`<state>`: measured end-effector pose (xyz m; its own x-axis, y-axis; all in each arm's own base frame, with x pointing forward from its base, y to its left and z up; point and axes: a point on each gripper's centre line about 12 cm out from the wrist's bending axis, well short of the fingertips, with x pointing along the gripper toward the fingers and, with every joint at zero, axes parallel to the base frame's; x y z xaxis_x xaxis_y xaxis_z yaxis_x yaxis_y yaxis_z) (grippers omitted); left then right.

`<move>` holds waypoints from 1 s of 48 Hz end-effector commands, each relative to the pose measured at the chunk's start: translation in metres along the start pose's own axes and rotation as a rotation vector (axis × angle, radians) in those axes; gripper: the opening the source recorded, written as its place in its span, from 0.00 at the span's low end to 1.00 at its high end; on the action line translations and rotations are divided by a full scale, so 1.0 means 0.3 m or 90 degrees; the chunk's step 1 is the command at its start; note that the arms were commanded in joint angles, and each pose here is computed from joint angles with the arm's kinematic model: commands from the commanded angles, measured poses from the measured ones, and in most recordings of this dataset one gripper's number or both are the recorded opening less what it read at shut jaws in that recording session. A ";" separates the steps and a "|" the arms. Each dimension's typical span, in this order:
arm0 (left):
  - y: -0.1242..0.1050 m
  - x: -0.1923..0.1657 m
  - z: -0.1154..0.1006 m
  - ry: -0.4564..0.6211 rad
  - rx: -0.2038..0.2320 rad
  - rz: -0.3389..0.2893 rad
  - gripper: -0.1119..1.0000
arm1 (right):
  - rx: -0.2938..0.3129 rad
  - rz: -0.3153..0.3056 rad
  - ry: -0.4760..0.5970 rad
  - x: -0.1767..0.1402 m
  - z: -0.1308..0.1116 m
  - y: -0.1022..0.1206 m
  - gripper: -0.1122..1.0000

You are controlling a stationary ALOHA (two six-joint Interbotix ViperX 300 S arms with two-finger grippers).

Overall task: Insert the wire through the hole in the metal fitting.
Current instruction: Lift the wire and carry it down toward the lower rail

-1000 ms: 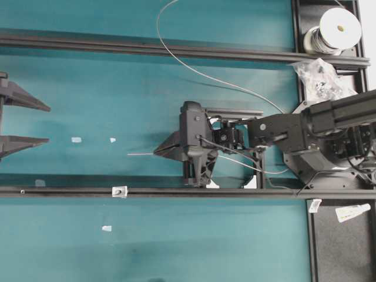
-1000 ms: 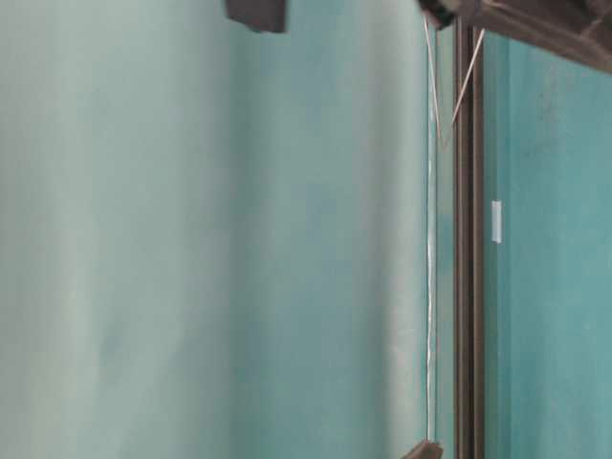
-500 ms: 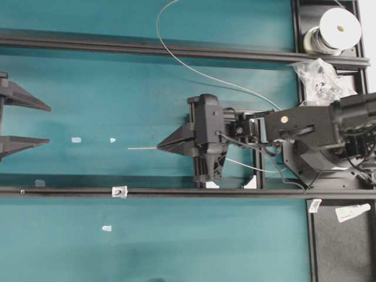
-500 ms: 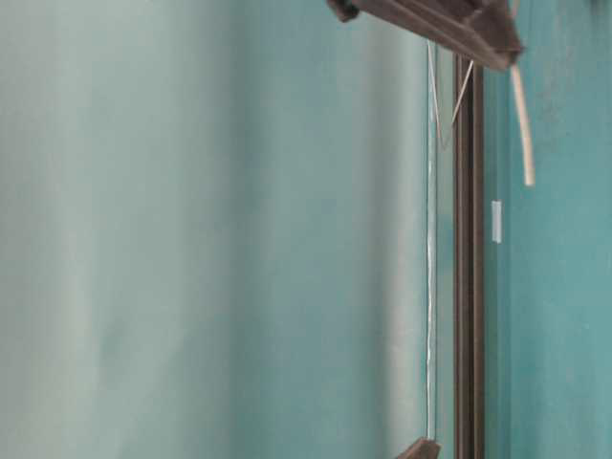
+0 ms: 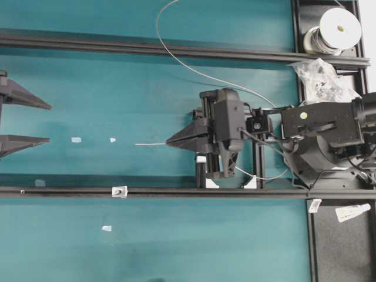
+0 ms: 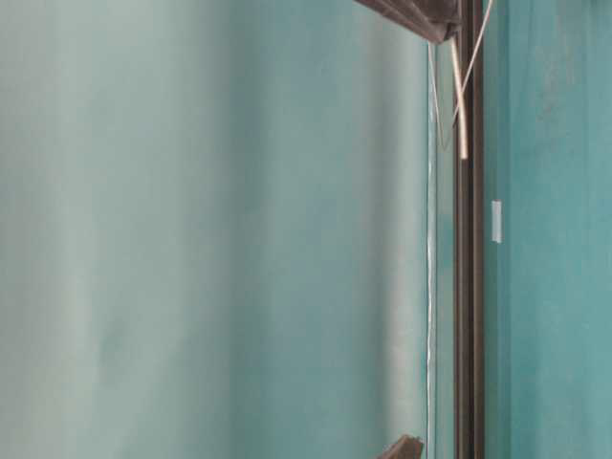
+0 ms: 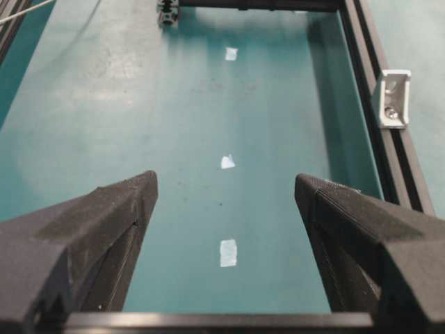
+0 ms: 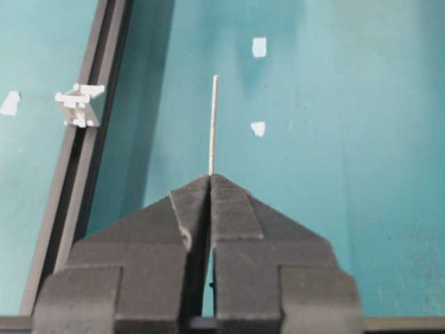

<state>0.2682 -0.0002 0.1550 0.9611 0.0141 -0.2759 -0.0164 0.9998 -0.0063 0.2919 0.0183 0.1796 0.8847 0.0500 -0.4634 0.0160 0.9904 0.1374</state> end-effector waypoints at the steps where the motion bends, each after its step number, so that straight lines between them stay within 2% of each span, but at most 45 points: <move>1: -0.017 0.002 0.019 -0.016 0.005 -0.012 0.89 | 0.010 0.005 -0.044 -0.013 0.014 0.003 0.09; 13: -0.066 -0.003 0.017 -0.024 0.003 -0.044 0.90 | 0.044 0.013 -0.101 -0.039 -0.028 0.014 0.09; 33: -0.138 0.019 -0.019 -0.024 -0.018 -0.089 0.90 | 0.084 0.062 -0.134 -0.044 -0.056 0.121 0.09; 42: -0.176 0.035 -0.025 -0.036 -0.014 -0.113 0.90 | 0.105 0.052 -0.144 -0.015 -0.082 0.150 0.09; 48: -0.185 0.040 -0.026 -0.039 -0.017 -0.116 0.90 | 0.105 0.025 -0.148 0.008 -0.097 0.177 0.09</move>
<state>0.2740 -0.0530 0.1385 0.9570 -0.1625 -0.2405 0.1503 0.9863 -0.0683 0.2755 0.0681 0.1551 0.9603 0.0570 -0.2732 0.0259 0.9565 0.2907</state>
